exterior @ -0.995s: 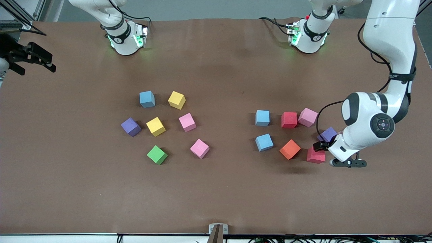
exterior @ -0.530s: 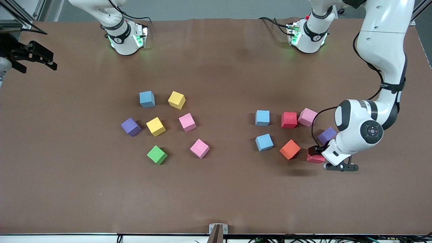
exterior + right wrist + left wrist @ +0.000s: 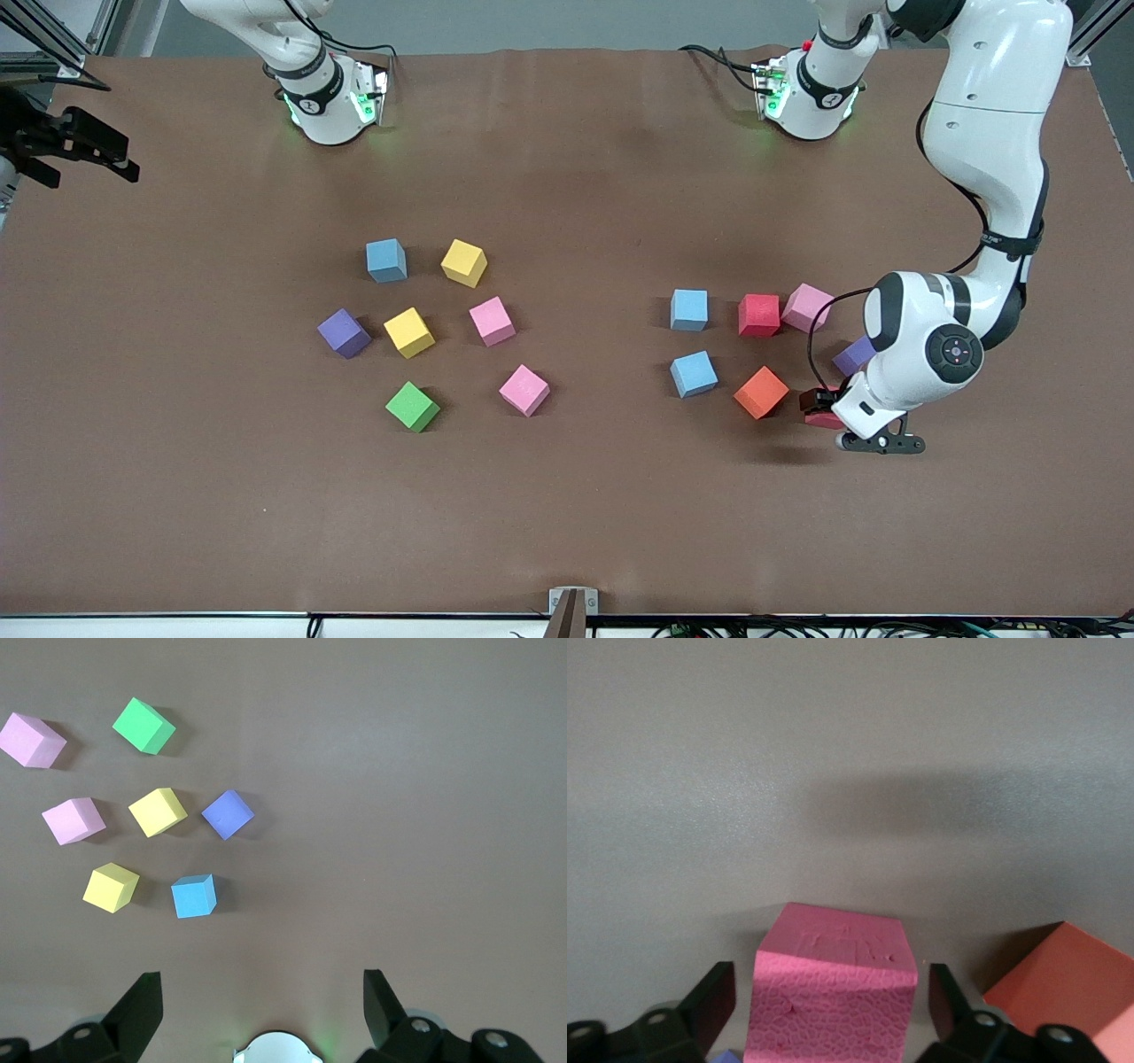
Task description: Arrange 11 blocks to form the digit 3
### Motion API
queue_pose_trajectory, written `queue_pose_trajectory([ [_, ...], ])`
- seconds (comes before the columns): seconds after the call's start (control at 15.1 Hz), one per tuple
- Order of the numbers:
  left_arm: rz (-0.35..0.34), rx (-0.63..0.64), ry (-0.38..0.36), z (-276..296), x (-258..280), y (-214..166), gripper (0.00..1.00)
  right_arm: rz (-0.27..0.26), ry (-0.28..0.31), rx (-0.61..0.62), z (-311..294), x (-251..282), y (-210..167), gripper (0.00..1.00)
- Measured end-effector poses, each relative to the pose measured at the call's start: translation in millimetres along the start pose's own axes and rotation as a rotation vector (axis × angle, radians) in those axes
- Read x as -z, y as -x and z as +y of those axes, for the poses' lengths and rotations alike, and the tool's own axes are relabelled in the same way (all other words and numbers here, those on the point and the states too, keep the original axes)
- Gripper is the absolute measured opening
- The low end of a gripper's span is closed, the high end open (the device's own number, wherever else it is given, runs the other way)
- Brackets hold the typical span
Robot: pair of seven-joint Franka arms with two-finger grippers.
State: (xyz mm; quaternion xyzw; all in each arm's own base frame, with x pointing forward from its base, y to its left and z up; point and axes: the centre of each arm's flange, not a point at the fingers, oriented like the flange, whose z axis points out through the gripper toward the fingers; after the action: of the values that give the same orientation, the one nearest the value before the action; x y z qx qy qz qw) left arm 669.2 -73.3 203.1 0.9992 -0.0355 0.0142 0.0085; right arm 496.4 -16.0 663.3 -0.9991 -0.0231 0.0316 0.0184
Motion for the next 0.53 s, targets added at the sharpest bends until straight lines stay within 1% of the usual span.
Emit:
queue_pose_trajectory([
  [0.13,-0.001,-0.001,0.000,0.5,-1.4,0.2,0.68,0.009,0.001,-0.005,0.7,7.4,2.3,1.00],
  [0.2,0.001,-0.001,0.001,0.9,-0.5,-0.2,0.60,0.002,0.000,-0.003,-0.6,9.6,4.4,1.00],
  [0.4,0.009,-0.007,0.003,5.2,5.6,-3.1,0.59,-0.009,0.001,-0.003,-1.9,11.3,7.7,1.00],
  [0.53,0.004,-0.014,0.003,10.2,22.6,-6.3,0.59,-0.021,0.019,-0.017,6.0,10.6,9.6,1.00],
])
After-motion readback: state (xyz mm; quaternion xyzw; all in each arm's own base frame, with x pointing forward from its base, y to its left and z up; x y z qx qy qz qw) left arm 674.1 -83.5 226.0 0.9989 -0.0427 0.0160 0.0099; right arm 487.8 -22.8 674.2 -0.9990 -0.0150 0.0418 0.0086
